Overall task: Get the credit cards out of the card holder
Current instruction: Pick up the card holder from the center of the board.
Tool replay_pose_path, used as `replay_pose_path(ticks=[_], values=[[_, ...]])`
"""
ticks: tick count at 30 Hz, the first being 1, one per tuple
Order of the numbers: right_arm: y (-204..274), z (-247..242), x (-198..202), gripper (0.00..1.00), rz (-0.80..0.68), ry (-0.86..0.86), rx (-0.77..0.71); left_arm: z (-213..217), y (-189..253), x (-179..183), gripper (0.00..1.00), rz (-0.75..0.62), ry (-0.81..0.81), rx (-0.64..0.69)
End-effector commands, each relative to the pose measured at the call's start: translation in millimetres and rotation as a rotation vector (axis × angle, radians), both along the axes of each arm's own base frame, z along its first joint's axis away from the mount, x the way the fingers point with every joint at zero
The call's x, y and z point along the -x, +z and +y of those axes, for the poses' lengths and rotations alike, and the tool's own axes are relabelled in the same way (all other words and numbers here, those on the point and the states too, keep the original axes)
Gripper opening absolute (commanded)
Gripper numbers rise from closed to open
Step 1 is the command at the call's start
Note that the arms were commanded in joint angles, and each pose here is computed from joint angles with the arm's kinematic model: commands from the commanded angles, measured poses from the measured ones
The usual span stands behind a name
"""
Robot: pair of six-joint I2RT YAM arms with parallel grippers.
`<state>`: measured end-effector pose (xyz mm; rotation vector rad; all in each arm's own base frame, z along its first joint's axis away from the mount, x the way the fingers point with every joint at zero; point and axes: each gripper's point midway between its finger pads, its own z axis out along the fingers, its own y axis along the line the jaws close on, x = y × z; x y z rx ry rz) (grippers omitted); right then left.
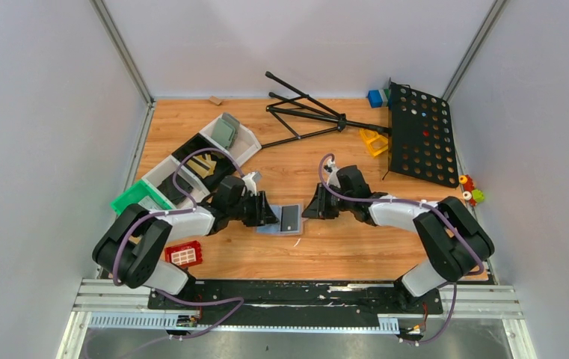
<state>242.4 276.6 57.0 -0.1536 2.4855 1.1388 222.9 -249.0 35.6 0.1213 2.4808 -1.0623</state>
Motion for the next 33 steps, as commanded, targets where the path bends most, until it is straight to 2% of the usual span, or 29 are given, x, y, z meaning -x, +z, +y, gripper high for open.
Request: replay_pose_path(ticks=[1, 9, 12, 16, 20, 25, 33], values=[[7, 12, -3, 0.21, 0.033, -0.009, -0.111, -1, -7, -6, 0.46, -0.003, 0.002, -0.028], [-23, 6, -2, 0.31, 0.134, -0.053, -0.049, 7, -24, 1, 0.31, 0.034, 0.009, -0.072], [-26, -4, -5, 0.35, 0.117, -0.085, 0.015, 7, -24, 1, 0.28, 0.034, 0.008, -0.074], [-25, -16, -6, 0.46, 0.096, -0.115, 0.081, 9, -24, 1, 0.27, 0.029, 0.005, -0.085], [-32, -13, -3, 0.50, 0.137, -0.101, 0.090, 12, -29, 1, 0.27, 0.029, 0.004, -0.107], [-44, -3, 3, 0.50, 0.215, -0.086, 0.039, 15, -39, 5, 0.22, 0.049, 0.003, -0.127], [-34, 10, 7, 0.50, 0.234, -0.091, -0.100, 21, -56, 12, 0.18, 0.086, -0.005, -0.167]])
